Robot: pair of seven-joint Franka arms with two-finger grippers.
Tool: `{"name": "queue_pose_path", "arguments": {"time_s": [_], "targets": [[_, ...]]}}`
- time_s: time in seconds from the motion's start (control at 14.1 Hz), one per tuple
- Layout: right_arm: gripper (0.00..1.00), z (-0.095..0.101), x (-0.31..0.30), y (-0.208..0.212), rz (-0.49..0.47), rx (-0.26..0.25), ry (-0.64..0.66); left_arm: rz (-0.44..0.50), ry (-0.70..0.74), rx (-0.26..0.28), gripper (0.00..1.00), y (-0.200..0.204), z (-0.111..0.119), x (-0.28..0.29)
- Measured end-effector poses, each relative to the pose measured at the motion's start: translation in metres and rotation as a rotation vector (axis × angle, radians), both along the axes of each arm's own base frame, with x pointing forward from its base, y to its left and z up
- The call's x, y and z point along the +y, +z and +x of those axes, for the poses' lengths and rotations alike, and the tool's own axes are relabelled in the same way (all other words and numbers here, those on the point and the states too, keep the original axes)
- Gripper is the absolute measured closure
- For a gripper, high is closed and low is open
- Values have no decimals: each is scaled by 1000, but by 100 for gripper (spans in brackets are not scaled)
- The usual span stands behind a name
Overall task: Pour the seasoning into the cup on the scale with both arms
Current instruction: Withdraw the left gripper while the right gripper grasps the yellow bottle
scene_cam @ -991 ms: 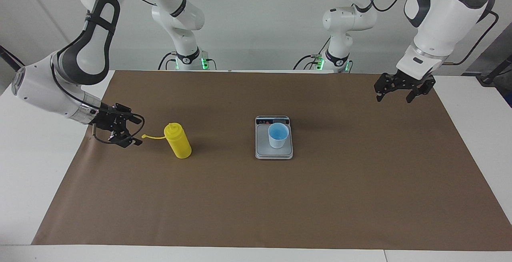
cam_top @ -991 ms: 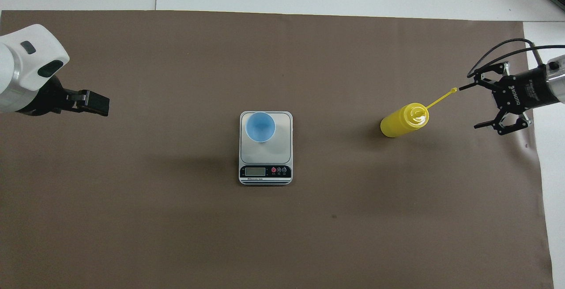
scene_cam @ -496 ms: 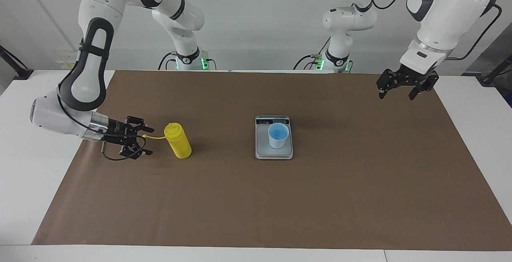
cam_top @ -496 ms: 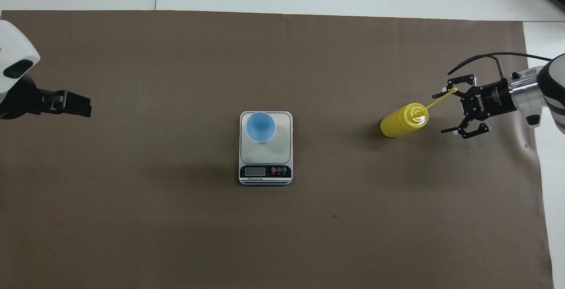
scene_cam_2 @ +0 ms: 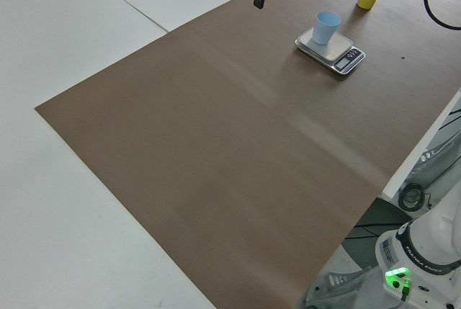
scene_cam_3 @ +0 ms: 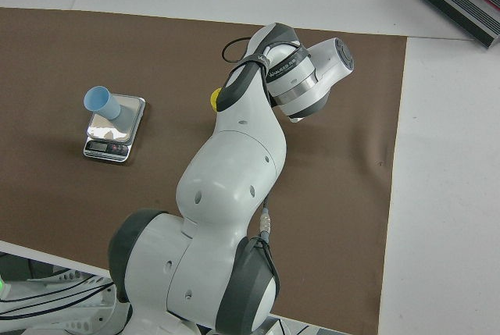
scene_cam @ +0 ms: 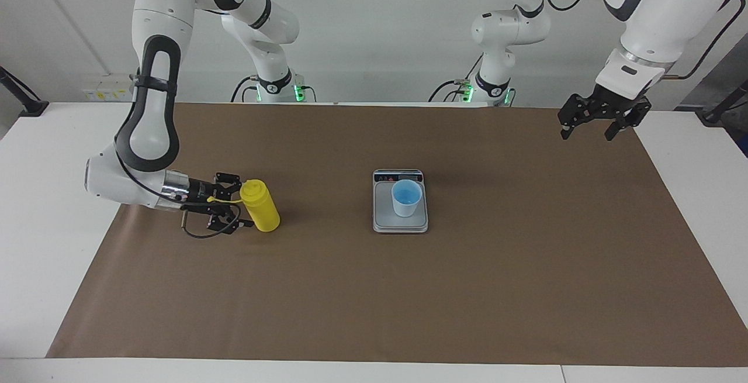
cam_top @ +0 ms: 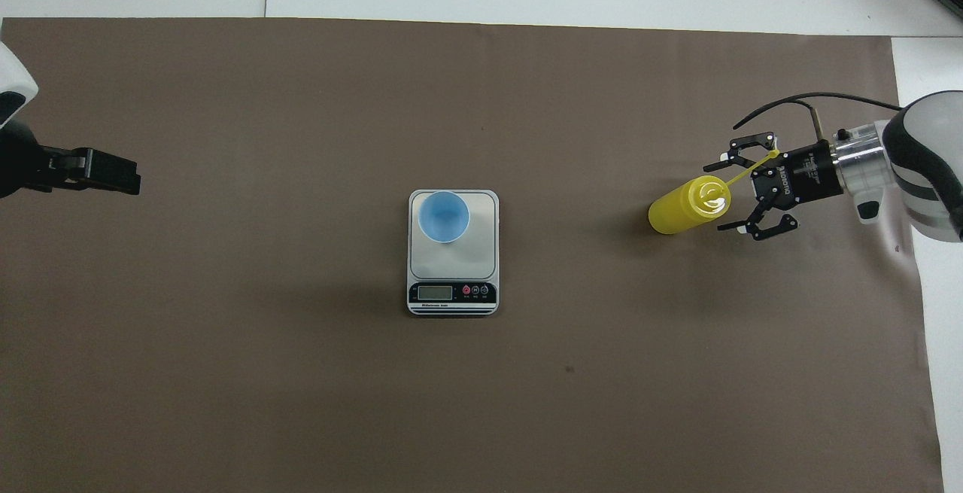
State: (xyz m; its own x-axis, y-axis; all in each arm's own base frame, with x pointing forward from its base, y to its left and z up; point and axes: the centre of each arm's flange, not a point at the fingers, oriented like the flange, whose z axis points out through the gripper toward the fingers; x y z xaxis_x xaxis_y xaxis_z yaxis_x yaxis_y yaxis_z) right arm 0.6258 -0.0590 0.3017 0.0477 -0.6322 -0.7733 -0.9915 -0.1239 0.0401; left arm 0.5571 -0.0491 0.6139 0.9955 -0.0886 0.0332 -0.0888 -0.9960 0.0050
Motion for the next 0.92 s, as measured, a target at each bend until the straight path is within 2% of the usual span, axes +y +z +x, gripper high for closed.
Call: {"name": "queue_pose_path", "arguments": {"time_s": [0.28, 0.5, 0.57, 0.64, 0.71, 0.92], "targets": [[1, -5, 8, -6, 35, 6, -29, 1, 0, 7, 0, -2, 0, 0], [8, -12, 12, -9, 79, 6, -48, 1, 0, 8, 0, -2, -1, 0], [16, -14, 13, -9, 87, 1, -47, 1, 0, 8, 0, -2, -1, 0], [30, -16, 14, -9, 93, -5, -39, 1, 0, 8, 0, -2, -1, 0], [37, -17, 14, -10, 97, -12, -32, 1, 0, 8, 0, -2, -1, 0], [38, -18, 14, -8, 99, -22, -26, 1, 0, 8, 0, -2, -1, 0]]}}
